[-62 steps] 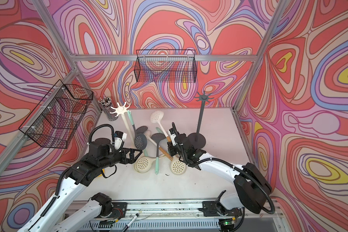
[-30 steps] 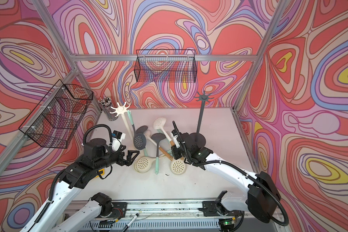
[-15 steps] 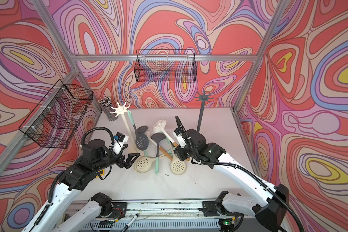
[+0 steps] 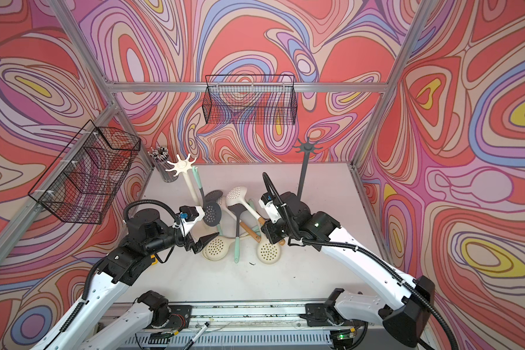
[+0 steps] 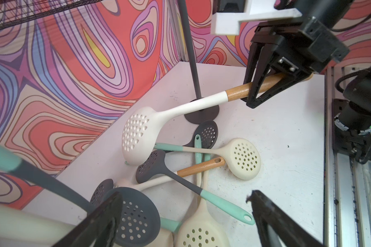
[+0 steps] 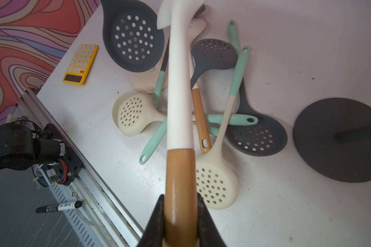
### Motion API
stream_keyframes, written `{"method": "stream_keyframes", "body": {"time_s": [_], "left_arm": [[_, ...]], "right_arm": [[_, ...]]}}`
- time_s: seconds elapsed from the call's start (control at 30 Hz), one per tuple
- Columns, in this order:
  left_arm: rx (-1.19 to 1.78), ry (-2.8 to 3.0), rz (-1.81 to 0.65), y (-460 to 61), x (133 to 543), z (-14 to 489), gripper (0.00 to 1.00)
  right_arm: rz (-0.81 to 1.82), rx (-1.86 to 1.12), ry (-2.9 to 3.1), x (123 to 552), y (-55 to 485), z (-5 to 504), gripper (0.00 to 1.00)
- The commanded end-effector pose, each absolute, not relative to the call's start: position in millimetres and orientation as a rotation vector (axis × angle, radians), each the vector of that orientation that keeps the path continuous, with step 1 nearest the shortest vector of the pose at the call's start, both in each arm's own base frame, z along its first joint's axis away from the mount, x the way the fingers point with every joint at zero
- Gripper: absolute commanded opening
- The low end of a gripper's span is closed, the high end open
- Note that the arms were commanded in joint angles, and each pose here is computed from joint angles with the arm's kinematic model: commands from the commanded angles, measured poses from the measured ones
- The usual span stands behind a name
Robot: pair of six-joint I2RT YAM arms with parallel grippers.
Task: Hang the skimmer on the kitchen utensil rack
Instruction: Pick up the skimmer from the center of the board.
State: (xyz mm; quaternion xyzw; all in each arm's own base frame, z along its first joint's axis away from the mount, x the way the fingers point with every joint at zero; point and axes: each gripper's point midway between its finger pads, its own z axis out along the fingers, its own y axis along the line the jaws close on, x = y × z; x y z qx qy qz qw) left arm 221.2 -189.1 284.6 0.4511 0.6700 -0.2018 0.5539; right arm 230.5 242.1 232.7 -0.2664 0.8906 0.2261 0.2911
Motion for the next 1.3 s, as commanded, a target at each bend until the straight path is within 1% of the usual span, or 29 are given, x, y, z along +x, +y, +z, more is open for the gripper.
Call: {"method": "stream_keyframes", "body": {"time_s": [0.0, 0.13, 0.23, 0.4, 0.53, 0.63, 0.73, 0.8, 0.97, 1.07, 1.13, 1.2, 1.27], "left_arm": [[1.214, 1.402, -0.393, -198.9, 219.0, 288.5, 0.95], [1.284, 1.284, -0.258, -211.3, 236.4, 287.7, 0.94], [1.361, 1.167, -0.076, -232.6, 253.5, 286.1, 0.93], [1.410, 1.056, 0.121, -268.6, 282.8, 279.0, 0.86], [1.366, 1.011, 0.206, -282.6, 299.7, 282.0, 0.74], [1.339, 0.975, 0.233, -286.0, 304.5, 287.3, 0.67], [1.350, 0.944, 0.222, -290.3, 302.3, 289.2, 0.57], [1.387, 0.919, 0.212, -293.5, 298.2, 285.3, 0.48], [1.489, 0.853, 0.225, -296.0, 287.6, 270.7, 0.34], [1.517, 0.812, 0.271, -294.4, 286.5, 268.4, 0.29], [1.535, 0.789, 0.309, -293.6, 288.0, 267.8, 0.21], [1.547, 0.775, 0.335, -293.0, 289.6, 267.7, 0.15], [1.534, 0.777, 0.337, -293.8, 291.5, 270.8, 0.05]], "right_arm": [[0.664, -0.682, 2.330, 230.0, 246.2, 253.4, 0.09], [0.703, -0.635, 2.333, 230.4, 249.0, 261.2, 0.09], [0.740, -0.611, 2.354, 230.2, 253.7, 262.2, 0.08], [0.800, -0.558, 2.367, 230.2, 259.3, 266.6, 0.06], [0.873, -0.541, 2.355, 225.7, 264.4, 274.6, 0.06], [0.907, -0.536, 2.351, 222.7, 266.5, 277.7, 0.06], [0.939, -0.541, 2.350, 219.9, 269.1, 279.6, 0.06], [0.962, -0.540, 2.343, 218.5, 270.8, 282.3, 0.06], [1.016, -0.540, 2.326, 216.1, 275.7, 289.7, 0.06], [1.032, -0.542, 2.319, 215.7, 277.7, 291.8, 0.06], [1.039, -0.543, 2.317, 215.7, 278.7, 292.3, 0.06], [1.045, -0.545, 2.316, 215.6, 279.6, 292.6, 0.06], [1.047, -0.547, 2.312, 215.6, 280.0, 293.2, 0.07]]}}
